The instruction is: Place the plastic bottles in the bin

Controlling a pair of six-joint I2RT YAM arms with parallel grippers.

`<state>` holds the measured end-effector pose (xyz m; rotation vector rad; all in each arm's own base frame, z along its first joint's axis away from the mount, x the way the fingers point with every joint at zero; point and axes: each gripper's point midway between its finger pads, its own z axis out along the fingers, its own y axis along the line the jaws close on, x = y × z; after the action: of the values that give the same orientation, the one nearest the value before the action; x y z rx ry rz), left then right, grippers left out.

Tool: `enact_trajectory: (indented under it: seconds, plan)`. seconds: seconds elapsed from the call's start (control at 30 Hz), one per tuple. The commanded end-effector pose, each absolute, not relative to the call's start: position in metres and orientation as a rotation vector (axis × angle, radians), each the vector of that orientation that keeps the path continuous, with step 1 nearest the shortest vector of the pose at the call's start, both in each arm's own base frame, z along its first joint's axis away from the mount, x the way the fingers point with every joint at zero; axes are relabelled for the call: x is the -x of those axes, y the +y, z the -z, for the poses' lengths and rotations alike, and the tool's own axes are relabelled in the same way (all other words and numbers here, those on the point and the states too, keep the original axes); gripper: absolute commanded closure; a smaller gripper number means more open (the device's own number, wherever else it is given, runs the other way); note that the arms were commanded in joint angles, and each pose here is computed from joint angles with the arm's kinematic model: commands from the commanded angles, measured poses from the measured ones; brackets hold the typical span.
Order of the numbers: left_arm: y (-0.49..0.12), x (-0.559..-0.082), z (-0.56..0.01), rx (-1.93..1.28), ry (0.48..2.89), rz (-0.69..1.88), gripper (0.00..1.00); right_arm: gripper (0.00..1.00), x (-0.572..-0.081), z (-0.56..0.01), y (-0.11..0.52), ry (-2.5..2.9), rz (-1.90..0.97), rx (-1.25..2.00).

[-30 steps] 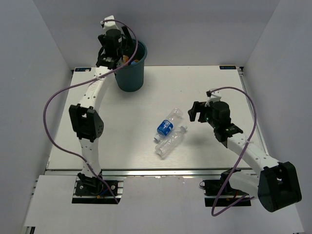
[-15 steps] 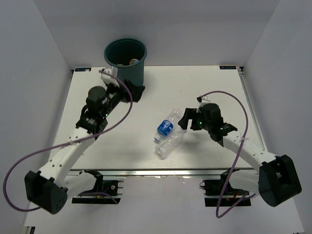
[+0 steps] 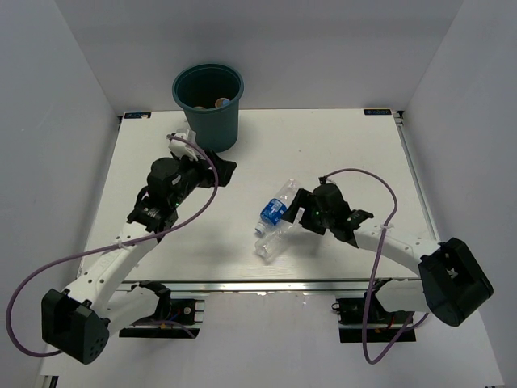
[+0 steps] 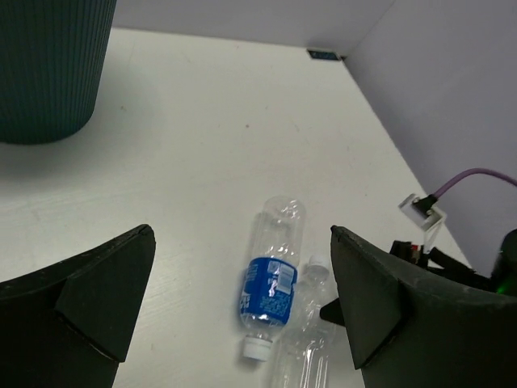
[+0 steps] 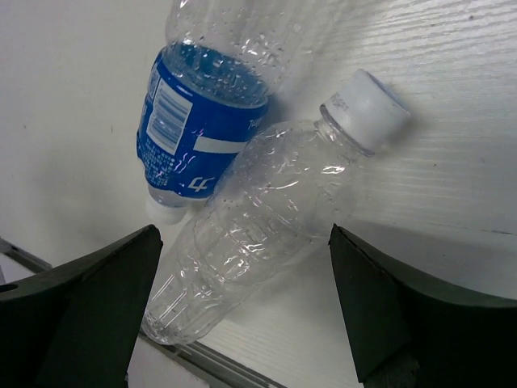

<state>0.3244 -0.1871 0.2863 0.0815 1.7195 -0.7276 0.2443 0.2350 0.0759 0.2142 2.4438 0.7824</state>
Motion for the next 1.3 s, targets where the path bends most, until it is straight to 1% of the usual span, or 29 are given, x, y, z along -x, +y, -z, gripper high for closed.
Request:
enact_trajectory:
  seconds: [0.0, 0.17, 0.4, 0.43, 0.47, 0.6, 0.77, 0.8, 0.93, 1.03, 1.07, 1.1, 1.13, 1.17, 1.23, 1.27]
  plan:
    - [-0.185, -0.328, -0.281, -0.066, 1.754, 0.706, 0.02, 0.11, -0.259, -0.079, 0.233, 2.377, -0.768, -0.390]
    - [-0.186, -0.330, -0.277, -0.073, 1.764, 0.704, 0.02, 0.11, -0.260, -0.066, 0.235, 2.388, -0.779, -0.479]
    - [-0.183, -0.332, -0.272, -0.057, 1.778, 0.683, 0.02, 0.12, -0.259, -0.048, 0.243, 2.459, -0.741, -0.483]
    - [-0.183, -0.332, -0.271, -0.055, 1.779, 0.680, 0.02, 0.17, -0.258, -0.044, 0.243, 2.469, -0.733, -0.491]
    - [-0.182, -0.332, -0.273, -0.050, 1.776, 0.676, 0.02, 0.20, -0.258, -0.043, 0.243, 2.472, -0.735, -0.493]
    - [-0.179, -0.332, -0.274, -0.044, 1.770, 0.665, 0.02, 0.28, -0.257, -0.043, 0.241, 2.437, -0.759, -0.523]
    - [-0.180, -0.332, -0.271, -0.048, 1.776, 0.666, 0.02, 0.49, -0.265, -0.065, 0.226, 2.336, -0.713, -0.517]
    - [-0.182, -0.330, -0.271, -0.059, 1.779, 0.677, 0.02, 0.57, -0.269, -0.069, 0.220, 2.306, -0.681, -0.525]
    - [-0.191, -0.326, -0.269, -0.102, 1.782, 0.725, 0.02, 0.73, -0.273, -0.098, 0.206, 2.188, -0.669, -0.490]
    - [-0.201, -0.320, -0.272, -0.161, 1.768, 0.787, 0.02, 0.77, -0.277, -0.130, 0.199, 2.067, -0.695, -0.429]
    - [-0.214, -0.311, -0.275, -0.243, 1.760, 0.864, 0.02, 0.77, -0.278, -0.140, 0.199, 2.028, -0.704, -0.407]
    - [-0.228, -0.298, -0.276, -0.322, 1.757, 0.961, 0.02, 0.77, -0.281, -0.160, 0.197, 1.963, -0.716, -0.356]
    - [-0.229, -0.299, -0.276, -0.321, 1.754, 0.964, 0.02, 0.77, -0.280, -0.166, 0.196, 1.947, -0.709, -0.320]
    - [-0.244, -0.285, -0.279, -0.419, 1.728, 1.062, 0.02, 0.77, -0.280, -0.182, 0.203, 1.910, -0.749, -0.257]
    - [-0.261, -0.269, -0.278, -0.497, 1.717, 1.154, 0.02, 0.77, -0.278, -0.200, 0.209, 1.865, -0.756, -0.126]
    - [-0.270, -0.263, -0.276, -0.545, 1.710, 1.198, 0.02, 0.78, -0.275, -0.218, 0.222, 1.820, -0.823, -0.038]
